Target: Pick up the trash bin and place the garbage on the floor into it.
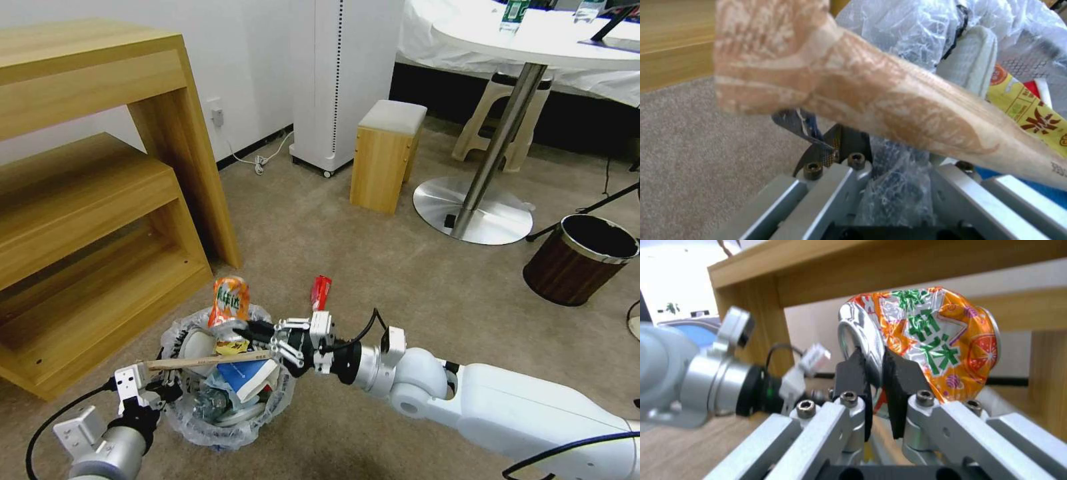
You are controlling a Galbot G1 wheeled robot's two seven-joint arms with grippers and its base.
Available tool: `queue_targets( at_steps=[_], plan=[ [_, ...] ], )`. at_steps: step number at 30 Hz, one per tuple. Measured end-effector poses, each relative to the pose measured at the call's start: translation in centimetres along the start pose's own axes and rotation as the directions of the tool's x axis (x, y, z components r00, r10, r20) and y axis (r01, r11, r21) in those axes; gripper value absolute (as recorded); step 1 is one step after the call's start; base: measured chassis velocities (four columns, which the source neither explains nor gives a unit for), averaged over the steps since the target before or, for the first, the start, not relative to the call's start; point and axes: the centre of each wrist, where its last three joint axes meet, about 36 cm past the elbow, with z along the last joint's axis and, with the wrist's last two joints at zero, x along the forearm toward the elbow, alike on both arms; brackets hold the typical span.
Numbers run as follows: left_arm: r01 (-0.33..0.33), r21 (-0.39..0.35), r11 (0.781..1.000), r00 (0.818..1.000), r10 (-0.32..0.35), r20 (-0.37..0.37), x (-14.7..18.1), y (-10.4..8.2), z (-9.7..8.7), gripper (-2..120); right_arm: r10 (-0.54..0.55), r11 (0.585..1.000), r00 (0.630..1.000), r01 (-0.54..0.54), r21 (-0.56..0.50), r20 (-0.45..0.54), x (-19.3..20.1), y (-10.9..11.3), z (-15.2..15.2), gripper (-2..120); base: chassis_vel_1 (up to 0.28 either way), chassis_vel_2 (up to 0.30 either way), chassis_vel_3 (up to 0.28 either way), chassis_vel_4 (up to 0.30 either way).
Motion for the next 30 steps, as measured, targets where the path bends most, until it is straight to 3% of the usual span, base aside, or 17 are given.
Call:
queue_targets(
  at_steps=[20,30],
  plan=[
    [-0.001,0.005,1.0,1.0,0.001,0.013,1.0,-0.6,-0.5,1,-0.009,0.995,0.995,-0.001,-0.101,-0.1,-0.5,1.9,5.5,7,0.0,0.0,0.0,0.0],
    [-0.008,0.006,1.0,1.0,0.008,0.01,1.3,-1.0,-0.4,1,0.049,0.996,0.985,-0.061,-0.065,-0.163,0.2,1.8,6.9,7,0.0,0.0,0.0,0.0]
  ],
)
